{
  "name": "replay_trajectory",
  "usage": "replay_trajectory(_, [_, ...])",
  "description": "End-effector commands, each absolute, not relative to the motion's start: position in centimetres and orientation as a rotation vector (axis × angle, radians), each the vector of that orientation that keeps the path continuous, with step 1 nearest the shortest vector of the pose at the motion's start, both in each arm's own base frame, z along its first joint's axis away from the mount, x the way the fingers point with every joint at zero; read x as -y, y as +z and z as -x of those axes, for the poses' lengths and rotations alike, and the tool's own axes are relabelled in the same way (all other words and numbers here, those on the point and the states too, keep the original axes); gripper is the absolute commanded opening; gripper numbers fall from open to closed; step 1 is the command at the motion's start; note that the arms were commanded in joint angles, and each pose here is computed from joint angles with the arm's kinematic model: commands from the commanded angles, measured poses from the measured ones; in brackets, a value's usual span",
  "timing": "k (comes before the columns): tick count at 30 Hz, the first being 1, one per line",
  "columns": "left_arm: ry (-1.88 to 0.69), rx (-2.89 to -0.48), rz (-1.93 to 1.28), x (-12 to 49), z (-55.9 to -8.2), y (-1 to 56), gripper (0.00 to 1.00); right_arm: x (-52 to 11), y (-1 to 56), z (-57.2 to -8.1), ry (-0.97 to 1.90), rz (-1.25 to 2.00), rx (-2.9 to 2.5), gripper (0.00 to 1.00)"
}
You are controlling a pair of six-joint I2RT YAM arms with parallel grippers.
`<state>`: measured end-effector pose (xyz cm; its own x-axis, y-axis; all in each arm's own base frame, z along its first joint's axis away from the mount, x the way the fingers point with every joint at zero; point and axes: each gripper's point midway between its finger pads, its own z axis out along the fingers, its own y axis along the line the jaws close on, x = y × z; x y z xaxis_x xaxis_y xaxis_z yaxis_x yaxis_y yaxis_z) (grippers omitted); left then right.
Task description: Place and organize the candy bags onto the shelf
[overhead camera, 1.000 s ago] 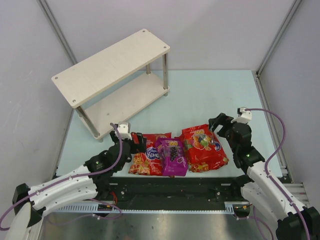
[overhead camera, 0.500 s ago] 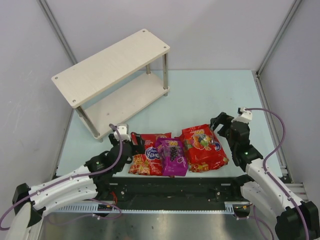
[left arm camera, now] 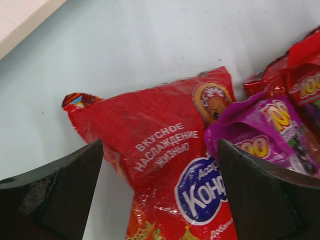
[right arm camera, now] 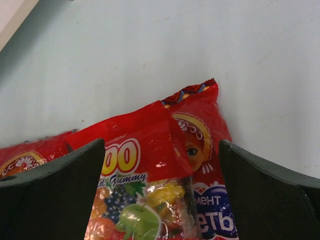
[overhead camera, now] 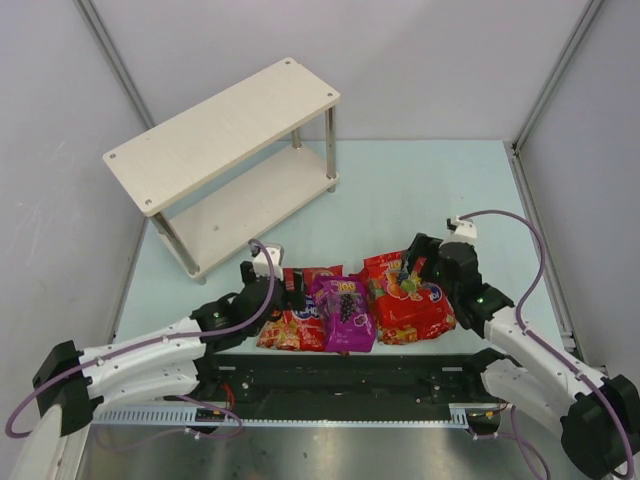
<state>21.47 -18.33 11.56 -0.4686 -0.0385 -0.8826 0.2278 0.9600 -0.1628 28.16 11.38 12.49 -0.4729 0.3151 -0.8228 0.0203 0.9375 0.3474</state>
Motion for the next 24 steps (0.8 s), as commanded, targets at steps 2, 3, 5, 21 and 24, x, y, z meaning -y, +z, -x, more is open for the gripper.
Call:
replay_trajectory(2, [-0.457,-1.937,-0.143,21.7,-22.2,16.4,1.00,-11.1,15.2,-28.0,0.323,-0.227,-1.986,1.00])
replay_trajectory(3, [-0.458,-1.934,-0.143,21.8,-22.2,16.7,1.00,-11.0,15.3,-27.9,0.320,-0.229,-1.986,1.00])
replay_trajectory(5, [-0.459,-1.933,-0.146,21.8,-22.2,16.9,1.00,-10.5,14.6,-27.5,0.291,-0.252,-2.012,1.00])
replay_trajectory(21, [-0.509,-1.905,-0.146,22.2,-22.0,18.6,1.00,-13.1,11.4,-26.3,0.435,-0.218,-2.128,0.70])
replay_trajectory(24, [-0.516,-1.909,-0.147,22.2,-21.8,18.4,1.00,-13.5,10.7,-26.2,0.452,-0.200,-2.149,0.57])
